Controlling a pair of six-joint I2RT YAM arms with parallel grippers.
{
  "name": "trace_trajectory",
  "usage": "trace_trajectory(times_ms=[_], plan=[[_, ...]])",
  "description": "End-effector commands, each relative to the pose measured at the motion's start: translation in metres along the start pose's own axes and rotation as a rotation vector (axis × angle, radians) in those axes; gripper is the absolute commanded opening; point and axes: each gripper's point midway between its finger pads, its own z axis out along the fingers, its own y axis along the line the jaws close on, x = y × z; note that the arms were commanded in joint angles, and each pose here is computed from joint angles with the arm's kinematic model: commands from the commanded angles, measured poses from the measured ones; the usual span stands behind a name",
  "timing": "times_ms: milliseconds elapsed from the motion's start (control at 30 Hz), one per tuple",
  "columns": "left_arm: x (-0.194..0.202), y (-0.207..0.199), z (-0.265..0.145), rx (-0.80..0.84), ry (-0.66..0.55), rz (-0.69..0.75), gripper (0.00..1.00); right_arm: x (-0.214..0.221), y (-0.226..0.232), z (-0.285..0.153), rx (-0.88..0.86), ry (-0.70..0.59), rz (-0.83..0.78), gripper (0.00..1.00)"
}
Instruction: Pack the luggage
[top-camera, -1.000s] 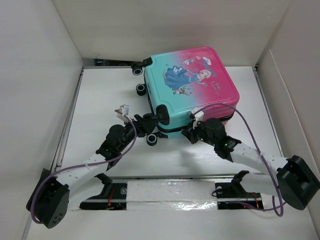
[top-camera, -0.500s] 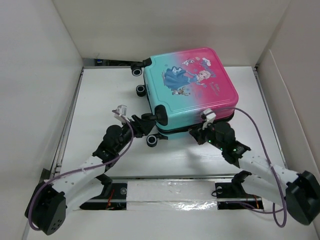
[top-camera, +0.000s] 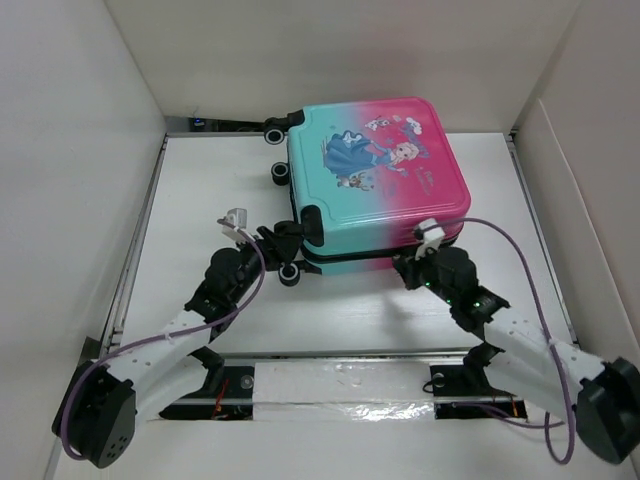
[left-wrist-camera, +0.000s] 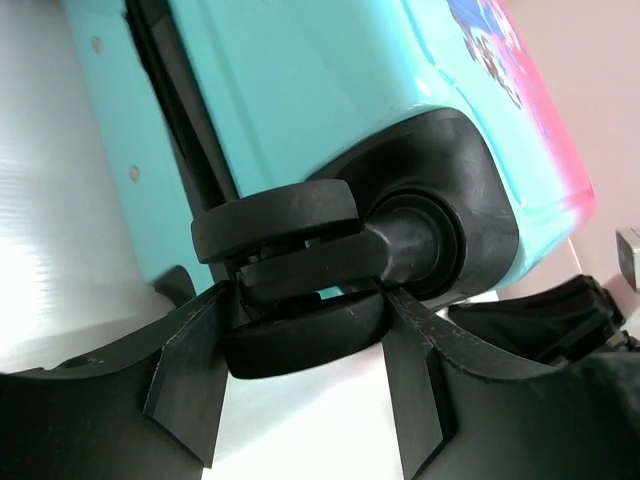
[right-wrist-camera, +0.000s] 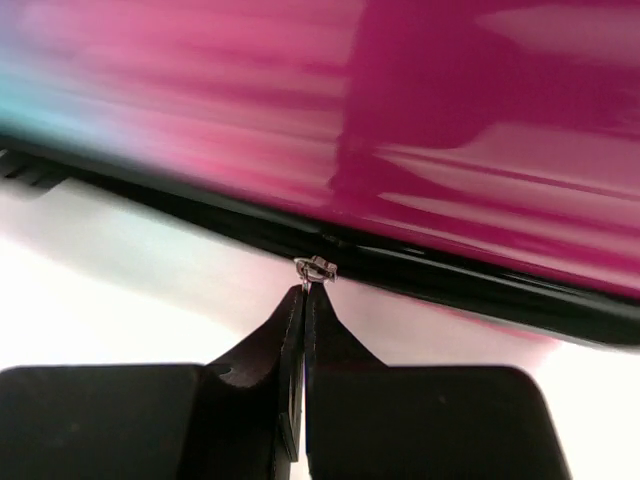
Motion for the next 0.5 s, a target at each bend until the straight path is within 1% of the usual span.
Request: trace_trajectory(times_ms=[0,33,100,133,200,233,267,333,367,400,467], plan=[[-0.011,-0.074,0.002,0.243,-0.038,-0.014,0.0,-0.051,0.103,0.004,-0.29,-0.129,-0.068,0.0],[-0.007,-0.08,0.002,0.252,-0.028,-0.015,0.0,-0.043,0.124,0.013,-0.329,-0.087,-0.086,0.0],[0.002,-0.102,0.001,0.3,0.005,-0.005,0.0,-0.048,0.172,0.016,-0.416,-0.08,-0.13,0.0],[0.003,-0.106,0.001,0.304,0.008,-0.002,0.0,-0.051,0.225,0.015,-0.523,-0.068,-0.177,0.0],[0.0,-0.114,-0.003,0.316,0.015,0.002,0.0,-0.056,0.268,0.015,-0.583,-0.074,-0.219,0.0],[-0.003,-0.113,-0.006,0.309,0.008,0.003,0.0,-0.071,0.302,0.003,-0.644,-0.108,-0.231,0.0],[-0.005,-0.111,-0.012,0.302,0.002,0.01,0.0,-0.061,0.311,0.01,-0.64,-0.09,-0.247,0.0],[-0.008,-0.106,-0.017,0.281,-0.013,0.012,0.0,-0.07,0.325,0.009,-0.671,-0.139,-0.232,0.0],[-0.006,-0.102,-0.02,0.274,-0.007,0.01,0.0,-0.063,0.318,0.015,-0.64,-0.139,-0.233,0.0],[-0.004,-0.1,-0.022,0.271,-0.004,0.005,0.0,-0.064,0.316,0.016,-0.632,-0.164,-0.222,0.0],[0.003,-0.093,-0.028,0.27,0.003,-0.025,0.0,-0.058,0.294,0.025,-0.584,-0.144,-0.196,0.0]])
